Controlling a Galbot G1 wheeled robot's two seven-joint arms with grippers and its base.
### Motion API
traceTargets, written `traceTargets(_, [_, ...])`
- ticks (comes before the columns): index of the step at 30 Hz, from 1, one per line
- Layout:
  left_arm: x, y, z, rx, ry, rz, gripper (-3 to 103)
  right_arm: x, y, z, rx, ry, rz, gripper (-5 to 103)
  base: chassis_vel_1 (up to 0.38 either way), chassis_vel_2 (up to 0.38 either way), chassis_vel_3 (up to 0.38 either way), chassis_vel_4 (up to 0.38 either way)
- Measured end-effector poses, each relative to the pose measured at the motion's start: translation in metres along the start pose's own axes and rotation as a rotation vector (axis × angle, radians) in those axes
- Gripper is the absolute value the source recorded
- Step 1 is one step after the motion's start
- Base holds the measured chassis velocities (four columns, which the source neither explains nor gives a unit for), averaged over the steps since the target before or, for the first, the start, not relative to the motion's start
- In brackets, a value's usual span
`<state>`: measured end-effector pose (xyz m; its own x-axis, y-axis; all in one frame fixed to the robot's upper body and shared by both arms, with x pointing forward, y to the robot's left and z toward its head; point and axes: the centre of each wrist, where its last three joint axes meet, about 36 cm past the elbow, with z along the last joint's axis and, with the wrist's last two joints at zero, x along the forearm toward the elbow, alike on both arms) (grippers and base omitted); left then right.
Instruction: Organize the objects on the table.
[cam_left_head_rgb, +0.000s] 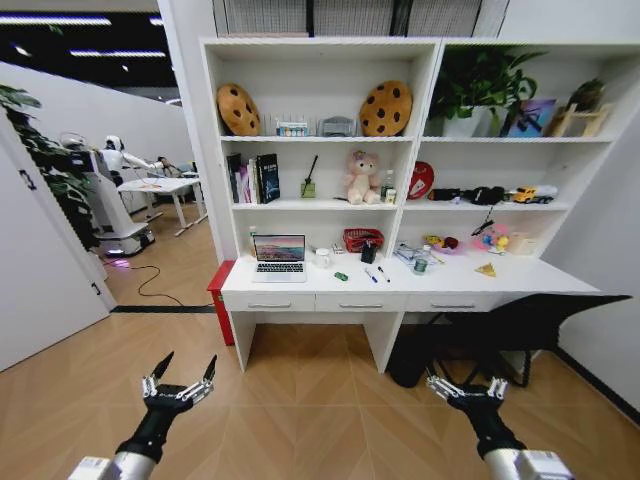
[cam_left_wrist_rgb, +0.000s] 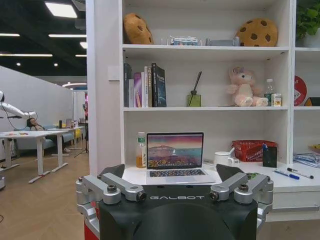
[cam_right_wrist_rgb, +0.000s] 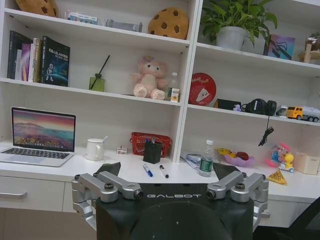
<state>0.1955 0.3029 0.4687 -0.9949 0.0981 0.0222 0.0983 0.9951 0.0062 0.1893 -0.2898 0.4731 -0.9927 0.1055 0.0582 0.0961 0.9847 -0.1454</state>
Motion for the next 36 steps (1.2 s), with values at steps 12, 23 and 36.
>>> traceTargets(12, [-0.0002,-0.0008,0.0008,-0.002,0.0,-0.002,100,-0.0015,-0.0015,0.0012,-0.003,-0.004,0.002,100,0.0,0.0,0.0,0.0])
traceTargets(23, [0.0029,-0.0012,0.0041,-0.002,-0.008,-0.005,100,-0.0024,-0.0022,0.0016,-0.005,-0.006,0.004,100,0.0,0.0,0.0,0.0])
traceTargets(36, [0.0043,-0.0013,0.0066,-0.003,-0.009,0.0,100,-0.0016,-0.0041,0.0058,-0.011,-0.024,0.003,100,-0.005,0.007,0.005,-0.007])
